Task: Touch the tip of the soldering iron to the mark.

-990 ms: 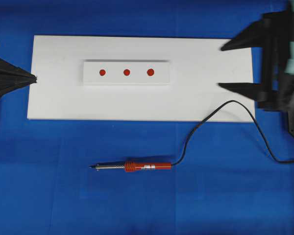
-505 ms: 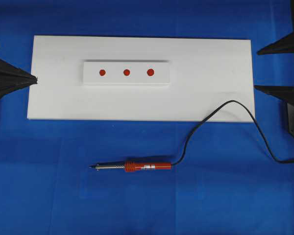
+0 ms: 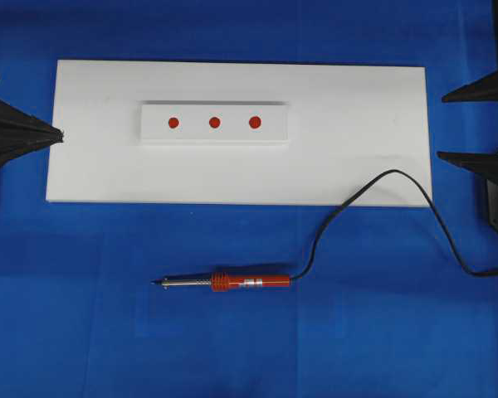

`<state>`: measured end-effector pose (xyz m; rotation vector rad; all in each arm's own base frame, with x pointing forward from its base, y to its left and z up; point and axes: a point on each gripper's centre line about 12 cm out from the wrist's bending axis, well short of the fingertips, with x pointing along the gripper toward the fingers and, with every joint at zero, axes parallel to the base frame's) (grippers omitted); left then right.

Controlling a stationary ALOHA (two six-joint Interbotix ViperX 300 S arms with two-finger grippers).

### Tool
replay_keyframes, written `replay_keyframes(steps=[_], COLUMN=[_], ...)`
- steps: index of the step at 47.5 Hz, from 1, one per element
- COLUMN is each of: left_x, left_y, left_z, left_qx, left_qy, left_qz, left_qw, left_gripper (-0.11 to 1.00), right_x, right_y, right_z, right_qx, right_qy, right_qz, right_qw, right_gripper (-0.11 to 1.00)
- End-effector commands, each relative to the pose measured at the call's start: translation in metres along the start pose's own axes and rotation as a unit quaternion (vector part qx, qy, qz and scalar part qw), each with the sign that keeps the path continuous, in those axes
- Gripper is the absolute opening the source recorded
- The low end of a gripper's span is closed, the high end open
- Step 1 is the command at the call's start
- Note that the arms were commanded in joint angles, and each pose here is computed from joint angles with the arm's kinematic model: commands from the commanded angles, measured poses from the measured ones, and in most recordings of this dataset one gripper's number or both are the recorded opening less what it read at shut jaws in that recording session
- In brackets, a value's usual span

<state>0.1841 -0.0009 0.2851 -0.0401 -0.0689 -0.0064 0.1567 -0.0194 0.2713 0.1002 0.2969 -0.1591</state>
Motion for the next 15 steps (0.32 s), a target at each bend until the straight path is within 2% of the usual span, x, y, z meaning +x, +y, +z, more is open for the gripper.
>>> replay_keyframes(steps=[1,15], left_x=[0.0014,0.0013], left_y=[-0.0005,-0.0005], left_z=[0.0040,0.0034], left_qx=[0.001,0.003], left_qy=[-0.005,-0.005], left_qz=[-0.001,-0.001], left_qw=[1.0000,1.0000], left_gripper=[0.00,0.00], right_x=[0.0003,-0.0001], right_y=[0.0002,0.0004], right_z=[0.0054,0.0067], right_qx=[0.003,0.003], right_qy=[-0.006,-0.010], right_qz=[0.000,0.001], right_qw=[1.0000,0.9999], right_gripper=[0.90,0.90])
